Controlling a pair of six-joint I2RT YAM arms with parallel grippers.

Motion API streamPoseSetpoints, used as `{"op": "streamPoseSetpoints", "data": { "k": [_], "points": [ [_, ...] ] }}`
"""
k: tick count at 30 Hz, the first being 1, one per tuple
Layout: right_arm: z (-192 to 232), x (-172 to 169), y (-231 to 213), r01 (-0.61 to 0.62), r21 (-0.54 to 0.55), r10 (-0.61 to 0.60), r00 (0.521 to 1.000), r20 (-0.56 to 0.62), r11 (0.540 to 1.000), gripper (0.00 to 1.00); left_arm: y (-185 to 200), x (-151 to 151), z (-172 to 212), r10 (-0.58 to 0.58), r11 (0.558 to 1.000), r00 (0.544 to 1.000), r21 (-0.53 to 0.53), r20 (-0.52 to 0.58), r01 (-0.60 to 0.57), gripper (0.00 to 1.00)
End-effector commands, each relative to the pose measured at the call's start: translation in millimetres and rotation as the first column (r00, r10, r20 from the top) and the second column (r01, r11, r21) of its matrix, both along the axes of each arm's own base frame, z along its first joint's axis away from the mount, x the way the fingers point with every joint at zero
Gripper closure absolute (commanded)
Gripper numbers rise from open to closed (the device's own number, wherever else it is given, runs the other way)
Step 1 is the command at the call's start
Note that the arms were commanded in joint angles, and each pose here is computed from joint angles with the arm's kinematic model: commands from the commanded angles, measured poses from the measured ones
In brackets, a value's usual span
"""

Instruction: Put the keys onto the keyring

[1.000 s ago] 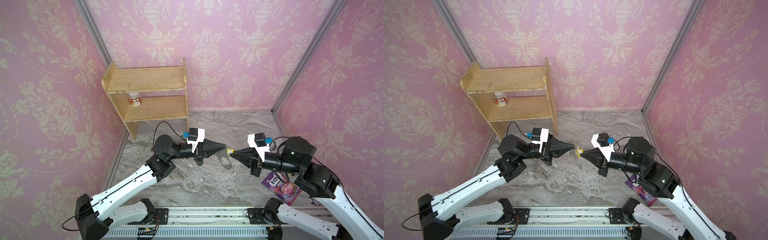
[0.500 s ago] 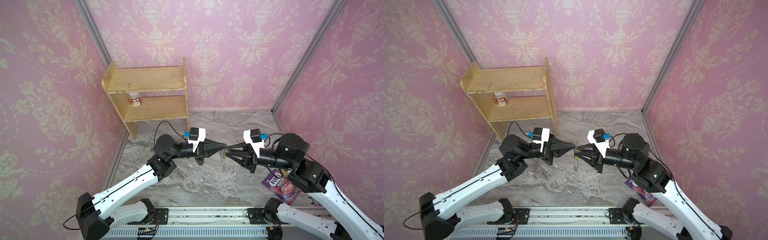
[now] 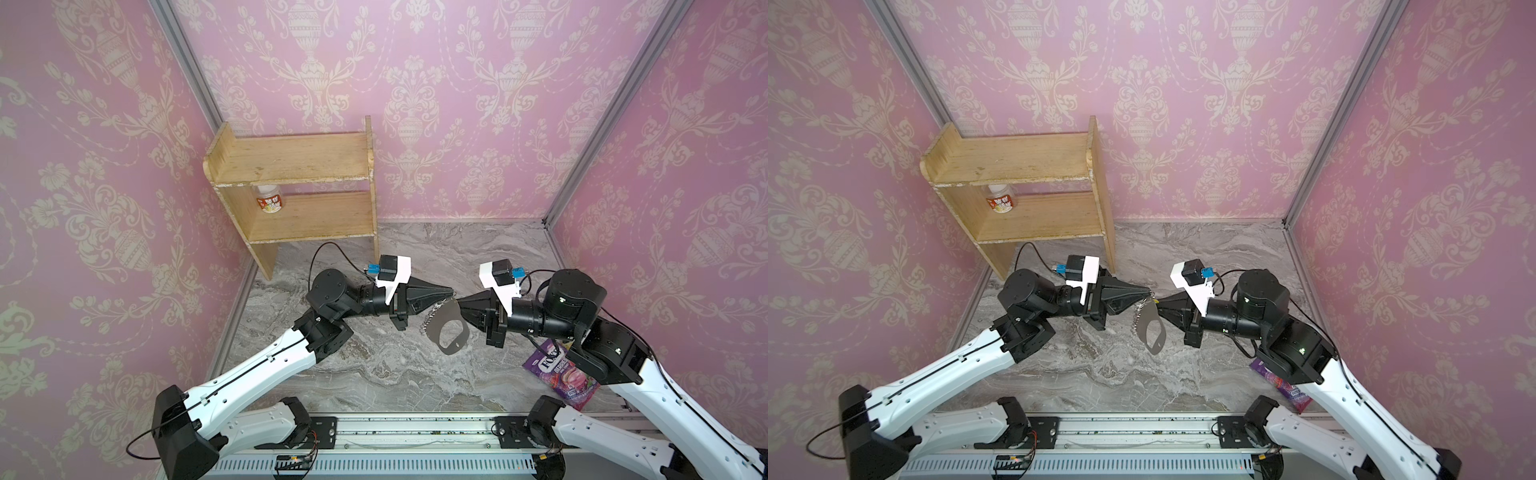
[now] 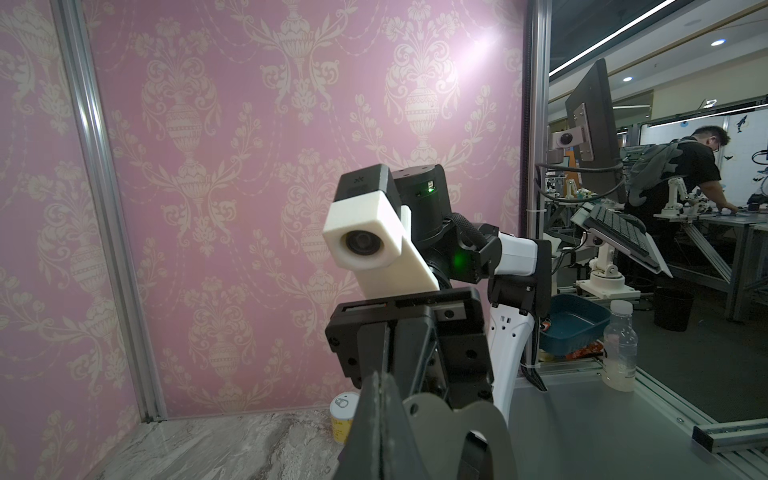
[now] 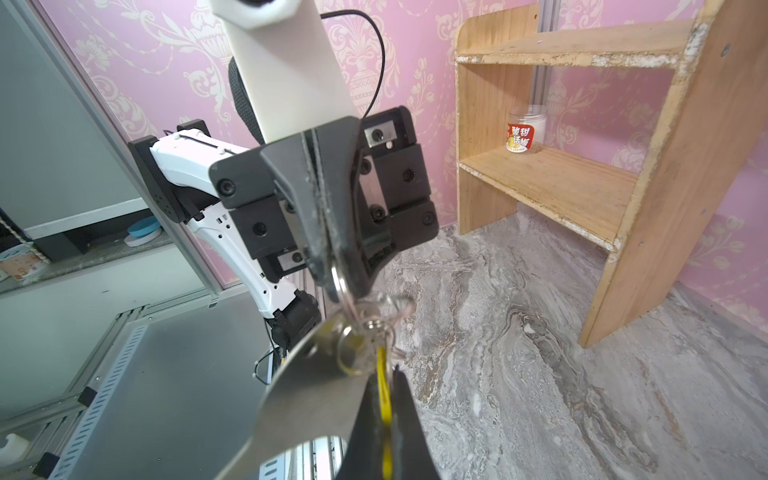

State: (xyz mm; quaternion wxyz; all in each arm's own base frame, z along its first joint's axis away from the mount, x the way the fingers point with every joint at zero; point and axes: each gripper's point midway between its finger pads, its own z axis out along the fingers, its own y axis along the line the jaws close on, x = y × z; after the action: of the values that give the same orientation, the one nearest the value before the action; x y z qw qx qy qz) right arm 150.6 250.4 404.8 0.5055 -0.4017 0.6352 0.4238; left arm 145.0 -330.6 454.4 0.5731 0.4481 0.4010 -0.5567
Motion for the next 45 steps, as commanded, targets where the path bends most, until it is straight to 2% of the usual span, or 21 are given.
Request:
{"op": "streamPoseSetpoints", "data": {
  "k": [1, 9, 13, 16, 19, 22, 28, 31, 37, 41, 45],
  "points": [
    [4.2, -4.4, -4.0, 0.000, 0.004, 0.000, 1.000, 0.003, 1.000, 1.00, 6.9, -3.8, 11.6, 0.031, 0.999, 0.998, -0.042, 0.048, -0.029, 1.00],
    [5.5, -0.6, -29.1, 0.111, -0.148, -0.103, 0.993, 0.065, 0.983, 1.00, 9.7, -0.5, -0.7, 0.071, 0.997, 0.997, -0.005, 0.044, -0.071, 1.00],
    [10.7, -0.2, -32.6, 0.124, -0.168, -0.110, 0.990, 0.091, 0.978, 1.00, 6.7, 3.7, -14.7, 0.079, 0.997, 0.997, 0.024, 0.022, -0.079, 1.00],
    [14.9, -1.4, -31.2, 0.111, -0.171, -0.096, 0.991, 0.098, 0.979, 1.00, 6.1, 7.7, -23.4, 0.100, 0.994, 0.995, 0.040, 0.015, -0.100, 0.89],
    [17.7, -1.1, -30.2, 0.105, -0.184, -0.087, 0.991, 0.103, 0.977, 1.00, 7.8, 11.0, -28.8, 0.127, 0.991, 0.992, 0.049, 0.009, -0.127, 0.61],
    [21.1, -0.8, -31.6, 0.111, -0.194, -0.090, 0.990, 0.113, 0.975, 1.00, 11.5, 12.8, -32.7, 0.155, 0.986, 0.988, 0.055, 0.005, -0.155, 0.48],
    [15.5, 1.5, -29.4, 0.101, -0.240, -0.083, 0.993, 0.083, 0.966, 1.00, 21.3, 13.2, -39.0, 0.203, 0.977, 0.979, 0.069, -0.010, -0.202, 0.34],
    [5.1, 7.1, -27.1, 0.102, -0.295, -0.089, 0.994, 0.056, 0.950, 1.00, 27.6, 13.1, -42.8, 0.231, 0.970, 0.973, 0.079, -0.021, -0.228, 0.31],
    [-30.9, 26.3, -19.6, 0.128, -0.479, -0.136, 0.991, 0.017, 0.868, 1.00, 42.7, 12.6, -50.5, 0.292, 0.952, 0.955, 0.106, -0.049, -0.286, 0.24],
    [-57.1, 38.7, -6.7, 0.104, -0.579, -0.146, 0.989, -0.026, 0.809, 1.00, 52.7, 15.4, -64.2, 0.348, 0.931, 0.935, 0.150, -0.075, -0.334, 0.21],
    [-74.2, 49.5, 9.9, 0.078, -0.597, -0.146, 0.987, -0.065, 0.798, 1.00, 64.9, 17.7, -78.3, 0.405, 0.905, 0.909, 0.182, -0.098, -0.384, 0.19]
  ]
}}
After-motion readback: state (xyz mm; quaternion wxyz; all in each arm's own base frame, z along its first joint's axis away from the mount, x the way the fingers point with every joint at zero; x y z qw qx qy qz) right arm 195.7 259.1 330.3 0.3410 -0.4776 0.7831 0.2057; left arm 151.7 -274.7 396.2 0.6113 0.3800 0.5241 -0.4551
